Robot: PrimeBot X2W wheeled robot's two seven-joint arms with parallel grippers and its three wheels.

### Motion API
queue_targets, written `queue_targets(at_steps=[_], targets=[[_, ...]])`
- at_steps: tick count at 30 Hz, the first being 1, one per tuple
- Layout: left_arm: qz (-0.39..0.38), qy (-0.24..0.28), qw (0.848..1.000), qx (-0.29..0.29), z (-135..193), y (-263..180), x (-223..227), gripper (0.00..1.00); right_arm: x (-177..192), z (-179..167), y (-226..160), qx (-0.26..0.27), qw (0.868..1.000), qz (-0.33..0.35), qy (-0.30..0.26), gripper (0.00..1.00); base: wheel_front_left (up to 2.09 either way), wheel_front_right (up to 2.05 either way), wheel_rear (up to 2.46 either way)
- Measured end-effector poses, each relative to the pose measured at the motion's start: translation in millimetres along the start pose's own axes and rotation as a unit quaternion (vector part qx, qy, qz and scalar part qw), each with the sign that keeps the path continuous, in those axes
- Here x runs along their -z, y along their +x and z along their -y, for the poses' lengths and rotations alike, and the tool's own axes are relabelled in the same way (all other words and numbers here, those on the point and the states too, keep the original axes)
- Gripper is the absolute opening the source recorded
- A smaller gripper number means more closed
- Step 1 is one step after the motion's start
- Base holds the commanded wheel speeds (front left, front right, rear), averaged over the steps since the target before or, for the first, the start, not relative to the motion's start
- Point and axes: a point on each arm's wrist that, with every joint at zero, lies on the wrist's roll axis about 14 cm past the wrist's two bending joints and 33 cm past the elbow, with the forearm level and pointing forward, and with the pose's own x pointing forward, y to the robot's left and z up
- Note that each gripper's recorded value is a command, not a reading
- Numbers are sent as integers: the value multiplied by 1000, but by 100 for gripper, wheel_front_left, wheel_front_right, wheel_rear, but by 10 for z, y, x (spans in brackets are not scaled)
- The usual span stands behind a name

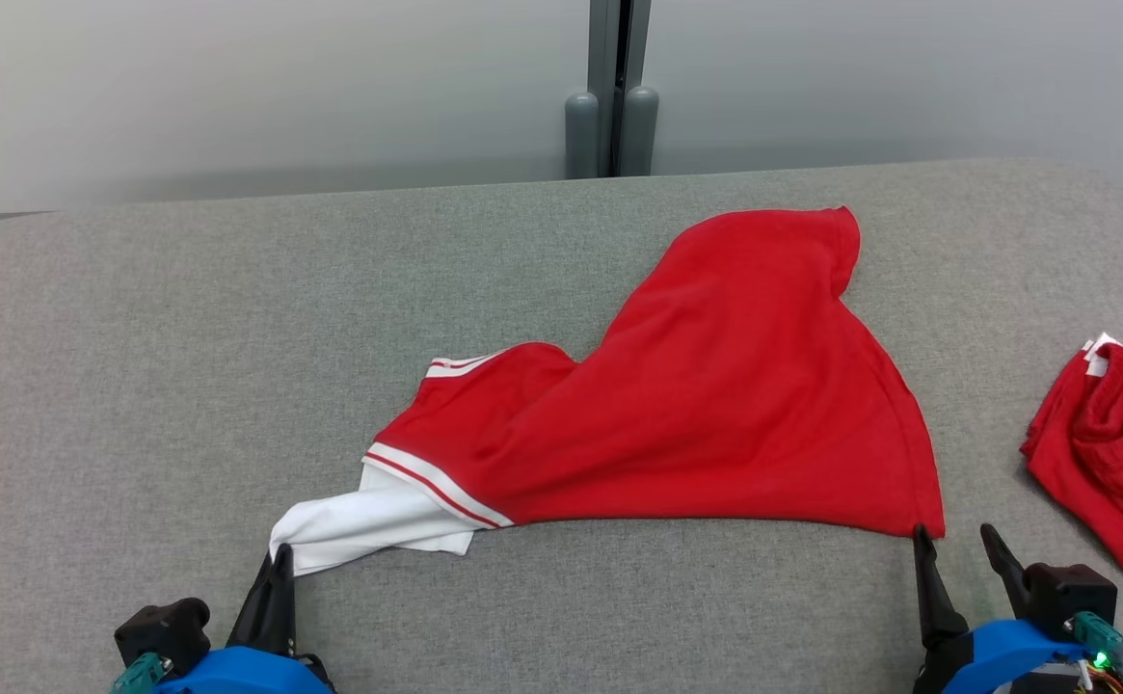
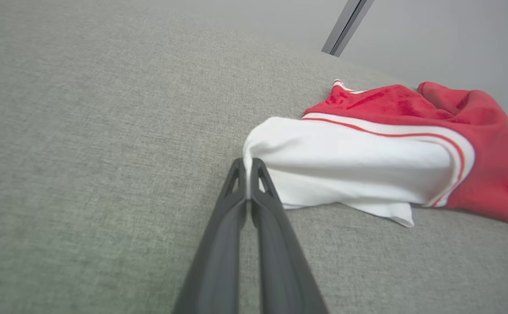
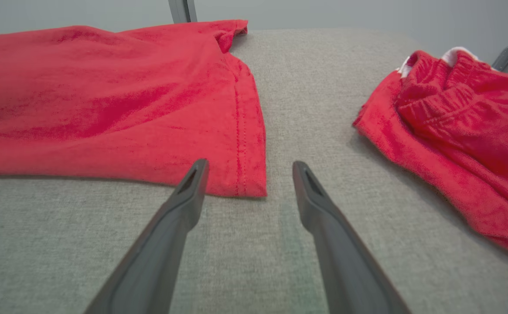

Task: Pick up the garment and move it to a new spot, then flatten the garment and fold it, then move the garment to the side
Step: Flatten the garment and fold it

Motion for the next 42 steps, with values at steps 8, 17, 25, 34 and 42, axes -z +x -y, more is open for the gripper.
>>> queue_targets(at_steps=[8,17,25,34,42], targets=[[-11,0,1000,-9,-38,6,88,0,201,50,11,11,999,-33,11,100,0,0,0],[-12,8,1000,-7,-80,61,67,0,290,-18,169,6,998,-52,25,100,0,0,0],[-18,12,1000,-6,-105,53,93,0,333,-145,293,-11,997,-64,29,0,0,0,0],[17,13,1000,2,-34,42,-124,0,99,-171,235,-13,998,-24,48,0,0,0,0],[171,20,984,41,280,-7,-1124,0,-867,-236,169,-30,985,126,111,0,0,0,0]])
